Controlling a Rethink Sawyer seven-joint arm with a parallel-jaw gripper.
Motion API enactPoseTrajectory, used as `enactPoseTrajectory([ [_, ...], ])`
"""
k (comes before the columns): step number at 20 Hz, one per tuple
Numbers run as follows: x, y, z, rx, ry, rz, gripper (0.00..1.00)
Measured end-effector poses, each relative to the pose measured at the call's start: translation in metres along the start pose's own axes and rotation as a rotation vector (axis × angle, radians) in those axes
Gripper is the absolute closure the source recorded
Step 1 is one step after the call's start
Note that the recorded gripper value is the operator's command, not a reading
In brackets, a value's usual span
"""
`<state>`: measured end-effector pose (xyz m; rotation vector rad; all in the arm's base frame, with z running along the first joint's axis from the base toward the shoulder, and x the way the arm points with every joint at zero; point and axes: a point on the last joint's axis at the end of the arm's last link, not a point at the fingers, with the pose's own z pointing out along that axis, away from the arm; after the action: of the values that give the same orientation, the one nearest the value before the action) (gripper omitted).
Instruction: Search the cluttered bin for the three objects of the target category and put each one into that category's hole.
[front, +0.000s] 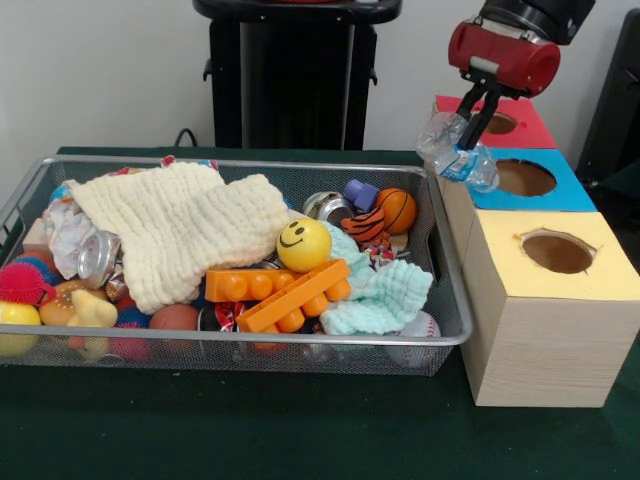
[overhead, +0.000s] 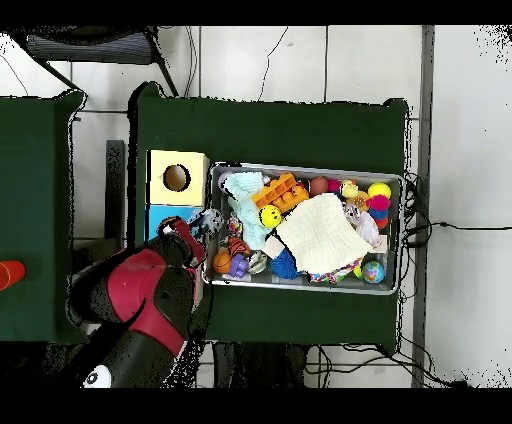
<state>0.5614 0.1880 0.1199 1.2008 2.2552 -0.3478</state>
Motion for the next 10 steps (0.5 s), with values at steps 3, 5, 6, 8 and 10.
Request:
enactPoseTrajectory([
  [3,0.0001,0.0040,-0.0019,-0.004,0.007,0.024,1.00],
  [5,-0.0003,0.0066,-0.0029,-0.006,0.013,0.043,1.00],
  [6,-0.0004,0.0074,-0.0031,-0.007,0.014,0.048,1.00],
  [8,-0.0005,0.0092,-0.0037,-0.009,0.018,0.061,1.00],
  [10,-0.0004,0.0097,-0.0038,-0.009,0.019,0.064,1.00],
])
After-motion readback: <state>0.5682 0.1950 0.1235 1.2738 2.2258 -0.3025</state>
